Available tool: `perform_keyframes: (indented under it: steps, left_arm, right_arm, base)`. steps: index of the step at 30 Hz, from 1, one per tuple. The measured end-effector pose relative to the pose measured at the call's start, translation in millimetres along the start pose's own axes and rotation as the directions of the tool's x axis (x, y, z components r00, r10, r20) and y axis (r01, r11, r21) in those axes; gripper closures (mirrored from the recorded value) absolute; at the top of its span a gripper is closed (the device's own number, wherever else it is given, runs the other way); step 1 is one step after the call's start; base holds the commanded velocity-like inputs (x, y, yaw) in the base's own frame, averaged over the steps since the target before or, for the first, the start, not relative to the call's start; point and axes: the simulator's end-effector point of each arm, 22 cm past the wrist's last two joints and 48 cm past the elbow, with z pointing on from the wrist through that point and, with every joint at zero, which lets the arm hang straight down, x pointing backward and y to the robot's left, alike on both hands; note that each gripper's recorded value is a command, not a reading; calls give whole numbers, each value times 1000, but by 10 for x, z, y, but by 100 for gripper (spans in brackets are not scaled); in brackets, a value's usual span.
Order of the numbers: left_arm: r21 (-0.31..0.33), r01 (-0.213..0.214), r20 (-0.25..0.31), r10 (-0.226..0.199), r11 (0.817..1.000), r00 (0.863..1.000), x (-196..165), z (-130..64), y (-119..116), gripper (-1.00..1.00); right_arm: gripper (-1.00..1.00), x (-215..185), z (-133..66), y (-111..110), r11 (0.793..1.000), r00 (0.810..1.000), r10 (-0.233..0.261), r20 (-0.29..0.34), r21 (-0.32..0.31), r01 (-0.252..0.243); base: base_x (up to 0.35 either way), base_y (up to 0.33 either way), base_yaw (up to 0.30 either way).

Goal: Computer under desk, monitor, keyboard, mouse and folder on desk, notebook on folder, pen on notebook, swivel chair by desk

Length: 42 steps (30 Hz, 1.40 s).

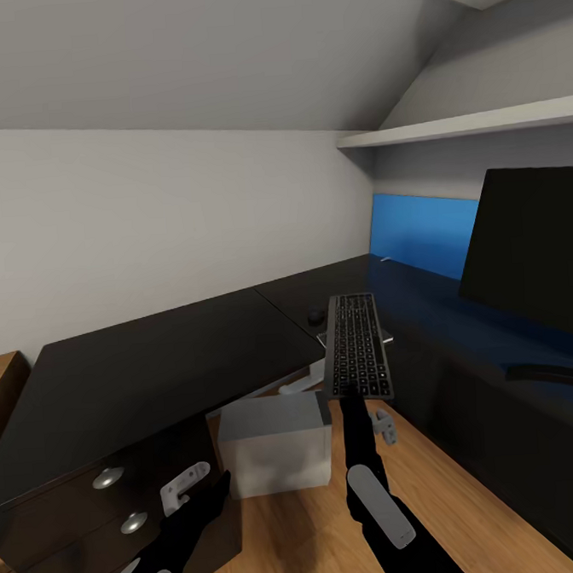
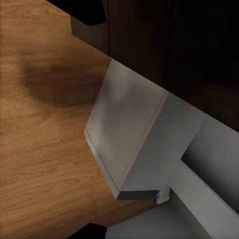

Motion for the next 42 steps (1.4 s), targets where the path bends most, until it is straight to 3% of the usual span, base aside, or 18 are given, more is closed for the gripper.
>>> perform_keyframes:
  steps: [8, 17, 21, 35, 39, 42]
  left_arm:
    - [1, -1, -1, 1, 1000, 1000, -13, -8, -17, -100]
    - [1, 0, -1, 0, 1000, 1000, -158, -80, -112, -100]
    - [2, 0, -2, 0, 1000, 1000, -217, -112, -161, -100]
    - [0, -1, -1, 1, 1000, 1000, -434, -226, -299, -100]
    - [-3, -2, 0, 2, 1000, 1000, -496, -260, -332, -100]
    - [-4, -3, 0, 3, 1000, 1000, -542, -285, -358, -100]
  right_arm:
    - [100, -10, 2, 39, 1000, 1000, 2, 3, -4, -2]
    - [100, -59, 24, 270, 1000, 1000, 4, 5, -15, -4]
    - [100, -110, 39, 492, 999, 1000, 19, 12, -42, -19]
    - [100, -174, 58, 803, 999, 1000, 24, 10, -49, -24]
    - [100, -52, -16, 1038, 995, 1000, -1, -21, -95, -1]
    - [100, 19, -200, 1319, 981, 997, -58, -59, -187, 46]
  base:
    - [0, 0, 0]
    - [0, 0, 0]
    - [0, 0, 0]
    - [0, 0, 0]
    - [0, 0, 0]
    - [0, 0, 0]
